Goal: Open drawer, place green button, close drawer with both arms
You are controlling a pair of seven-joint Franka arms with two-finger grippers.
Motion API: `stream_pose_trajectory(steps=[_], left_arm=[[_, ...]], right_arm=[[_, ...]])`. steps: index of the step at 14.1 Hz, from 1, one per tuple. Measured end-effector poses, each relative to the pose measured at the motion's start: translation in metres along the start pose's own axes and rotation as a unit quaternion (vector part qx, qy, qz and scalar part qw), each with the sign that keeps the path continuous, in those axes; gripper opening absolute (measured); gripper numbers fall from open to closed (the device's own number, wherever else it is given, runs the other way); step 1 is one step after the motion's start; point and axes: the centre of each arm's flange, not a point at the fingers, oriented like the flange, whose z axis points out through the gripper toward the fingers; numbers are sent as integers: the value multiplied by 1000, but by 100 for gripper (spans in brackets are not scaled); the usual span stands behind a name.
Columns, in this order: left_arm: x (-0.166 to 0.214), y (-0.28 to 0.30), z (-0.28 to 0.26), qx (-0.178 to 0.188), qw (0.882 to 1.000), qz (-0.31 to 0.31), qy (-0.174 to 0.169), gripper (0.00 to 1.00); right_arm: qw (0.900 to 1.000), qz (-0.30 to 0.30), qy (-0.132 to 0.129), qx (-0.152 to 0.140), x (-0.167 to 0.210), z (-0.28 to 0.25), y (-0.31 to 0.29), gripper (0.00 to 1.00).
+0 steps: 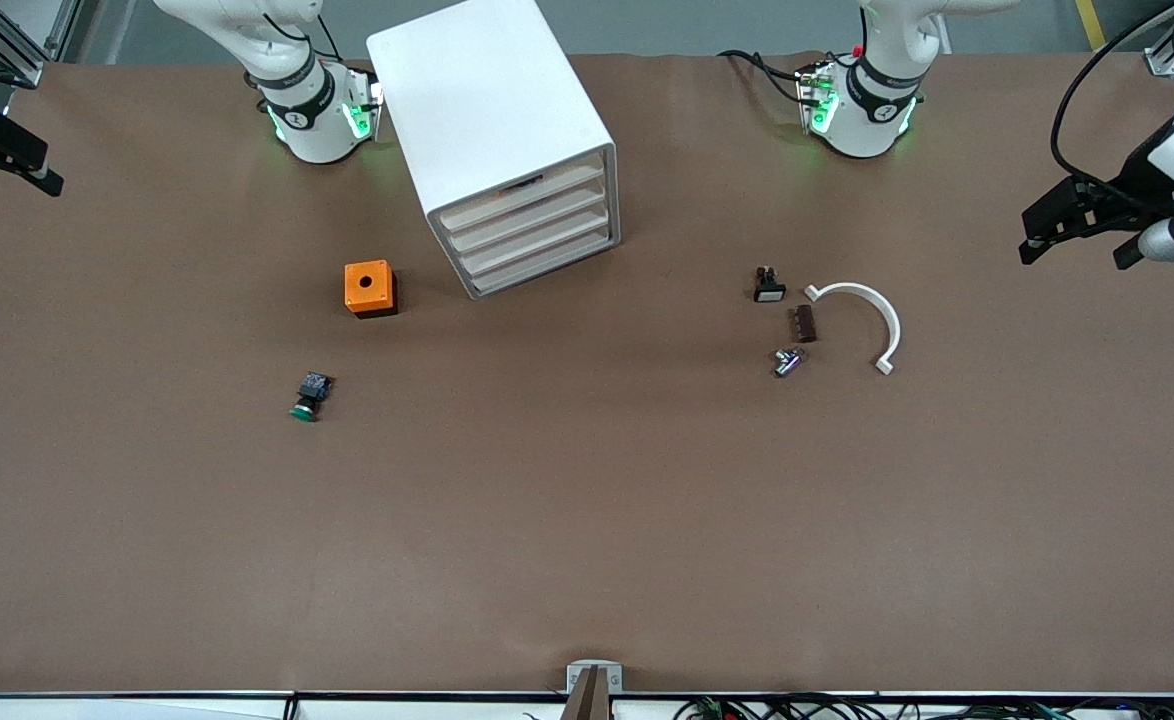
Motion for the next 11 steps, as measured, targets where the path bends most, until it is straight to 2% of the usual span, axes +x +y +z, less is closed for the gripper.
stream_pose_trajectory(steps=[11], left_arm=[[1,0,2,0,1000,0,-1,100]], right_arm=[[1000,4,0,1,-1,0,5,100]])
